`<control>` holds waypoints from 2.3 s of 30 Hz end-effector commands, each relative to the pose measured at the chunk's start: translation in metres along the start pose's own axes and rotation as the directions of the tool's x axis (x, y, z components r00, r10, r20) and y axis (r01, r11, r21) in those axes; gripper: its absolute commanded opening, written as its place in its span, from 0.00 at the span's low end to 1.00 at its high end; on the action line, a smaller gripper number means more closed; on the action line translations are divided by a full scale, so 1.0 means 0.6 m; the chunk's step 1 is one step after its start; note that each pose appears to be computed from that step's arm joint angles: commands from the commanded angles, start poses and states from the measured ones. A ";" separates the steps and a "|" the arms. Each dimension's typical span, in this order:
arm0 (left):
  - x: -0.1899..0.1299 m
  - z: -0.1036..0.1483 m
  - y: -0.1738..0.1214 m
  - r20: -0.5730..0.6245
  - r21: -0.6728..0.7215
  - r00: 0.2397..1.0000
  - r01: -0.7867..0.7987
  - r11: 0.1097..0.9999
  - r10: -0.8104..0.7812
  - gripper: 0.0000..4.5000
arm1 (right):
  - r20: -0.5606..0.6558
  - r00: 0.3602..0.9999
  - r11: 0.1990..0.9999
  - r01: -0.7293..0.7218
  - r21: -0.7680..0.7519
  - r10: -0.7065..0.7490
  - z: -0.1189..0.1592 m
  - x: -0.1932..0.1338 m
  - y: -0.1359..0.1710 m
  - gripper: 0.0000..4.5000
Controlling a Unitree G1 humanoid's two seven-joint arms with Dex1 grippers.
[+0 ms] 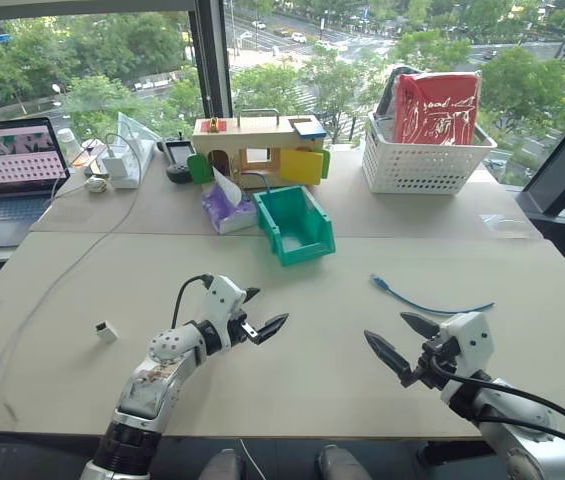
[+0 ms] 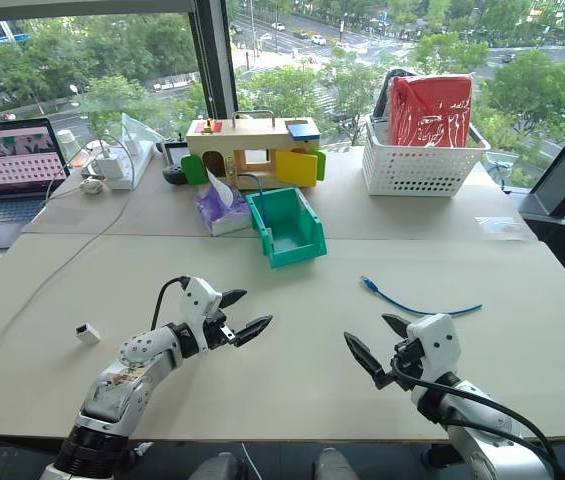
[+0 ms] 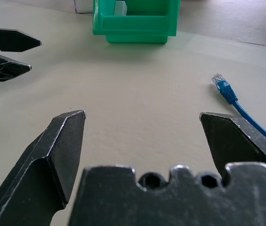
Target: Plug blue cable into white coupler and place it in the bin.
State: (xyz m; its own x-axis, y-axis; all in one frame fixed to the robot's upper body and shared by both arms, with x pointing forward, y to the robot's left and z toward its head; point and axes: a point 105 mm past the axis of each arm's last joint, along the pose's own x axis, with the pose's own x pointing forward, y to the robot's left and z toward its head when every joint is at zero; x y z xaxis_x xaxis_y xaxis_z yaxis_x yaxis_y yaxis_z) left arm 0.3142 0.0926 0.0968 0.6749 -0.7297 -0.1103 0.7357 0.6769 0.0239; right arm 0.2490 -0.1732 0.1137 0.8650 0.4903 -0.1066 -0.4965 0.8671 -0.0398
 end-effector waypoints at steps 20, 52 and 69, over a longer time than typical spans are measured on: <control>-0.019 0.066 -0.020 -0.023 0.136 0.969 0.246 0.960 -0.245 1.00 | -0.302 0.951 0.988 -0.102 -0.115 0.063 -0.001 0.148 -0.157 1.00; -0.077 0.016 -0.054 -0.140 0.057 0.881 0.463 0.884 -0.453 1.00 | -0.578 0.475 0.397 -0.878 -0.266 0.664 -0.014 0.164 0.106 0.00; -0.028 -0.017 -0.064 -0.258 0.158 0.823 0.553 0.818 -0.506 1.00 | -0.404 0.601 0.530 -0.799 -0.284 0.690 0.075 0.139 0.104 0.92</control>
State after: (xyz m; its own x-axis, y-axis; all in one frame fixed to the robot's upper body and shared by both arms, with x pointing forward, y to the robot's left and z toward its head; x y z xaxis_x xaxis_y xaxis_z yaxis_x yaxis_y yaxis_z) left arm 0.2706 0.0829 0.0824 0.1824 -0.9133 -0.3641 0.9832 0.1683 0.0703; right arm 0.2939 -0.0695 0.1264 0.0850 0.8368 -0.5409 -0.9840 -0.0149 -0.1778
